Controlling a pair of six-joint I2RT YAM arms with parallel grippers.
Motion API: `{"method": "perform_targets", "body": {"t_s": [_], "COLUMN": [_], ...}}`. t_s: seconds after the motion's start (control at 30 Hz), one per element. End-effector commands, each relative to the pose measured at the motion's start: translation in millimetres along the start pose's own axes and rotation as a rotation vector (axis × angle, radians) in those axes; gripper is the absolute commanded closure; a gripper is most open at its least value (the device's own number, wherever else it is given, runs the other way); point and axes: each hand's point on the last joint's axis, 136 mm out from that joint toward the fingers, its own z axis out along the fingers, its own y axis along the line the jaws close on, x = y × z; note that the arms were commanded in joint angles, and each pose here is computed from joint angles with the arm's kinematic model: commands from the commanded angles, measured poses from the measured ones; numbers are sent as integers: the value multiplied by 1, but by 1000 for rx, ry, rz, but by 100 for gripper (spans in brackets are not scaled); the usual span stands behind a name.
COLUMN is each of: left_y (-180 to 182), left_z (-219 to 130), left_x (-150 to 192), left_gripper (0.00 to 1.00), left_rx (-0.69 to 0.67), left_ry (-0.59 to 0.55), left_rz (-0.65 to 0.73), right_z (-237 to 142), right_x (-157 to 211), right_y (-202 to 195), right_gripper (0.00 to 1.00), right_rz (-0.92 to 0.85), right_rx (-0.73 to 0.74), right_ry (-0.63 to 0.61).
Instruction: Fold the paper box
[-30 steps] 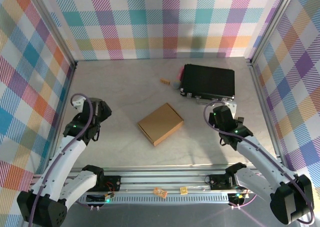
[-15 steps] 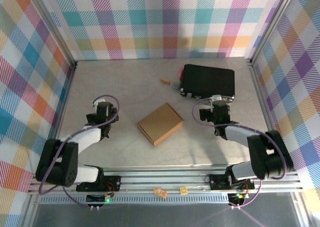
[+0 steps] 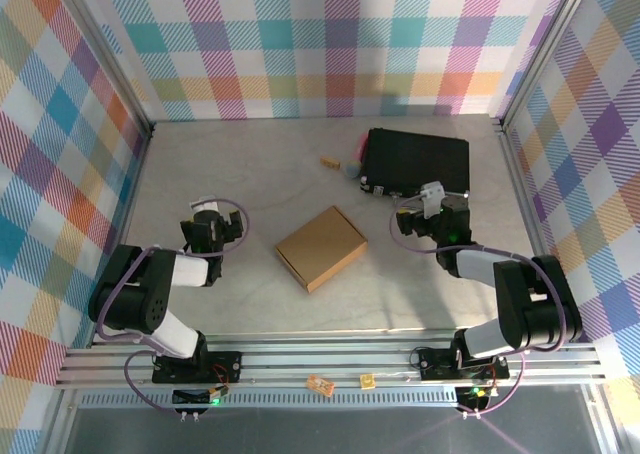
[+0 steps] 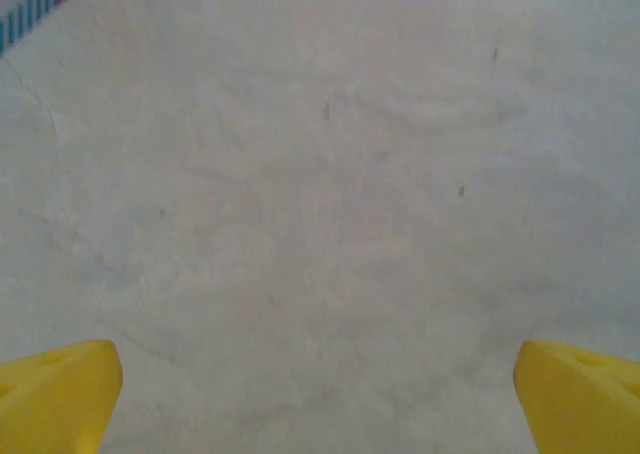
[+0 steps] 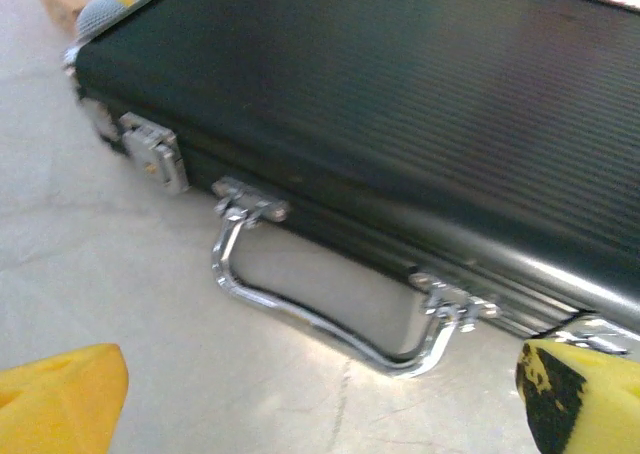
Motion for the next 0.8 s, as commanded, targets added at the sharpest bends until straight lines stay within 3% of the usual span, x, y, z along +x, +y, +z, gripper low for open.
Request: {"method": "perform_targets", "body": {"t_s": [0.0, 0.2, 0.77], "left_y": [-5, -5, -5], "left_z": [2, 2, 2], "left_x": [-29, -30, -31], "left_gripper": [0, 0, 0], "left_rx": [34, 34, 34], "left_ry": [-113, -115, -115], "left_rz": [-25, -26, -27], "right_z": [-3, 4, 4], "right_x": [-10, 4, 5], "right_y": [-21, -43, -42], "right_gripper": [1, 1, 1], "right_rz": [146, 220, 219], "right_rx": [1, 76, 76], "right_ry": [-86, -96, -84]}}
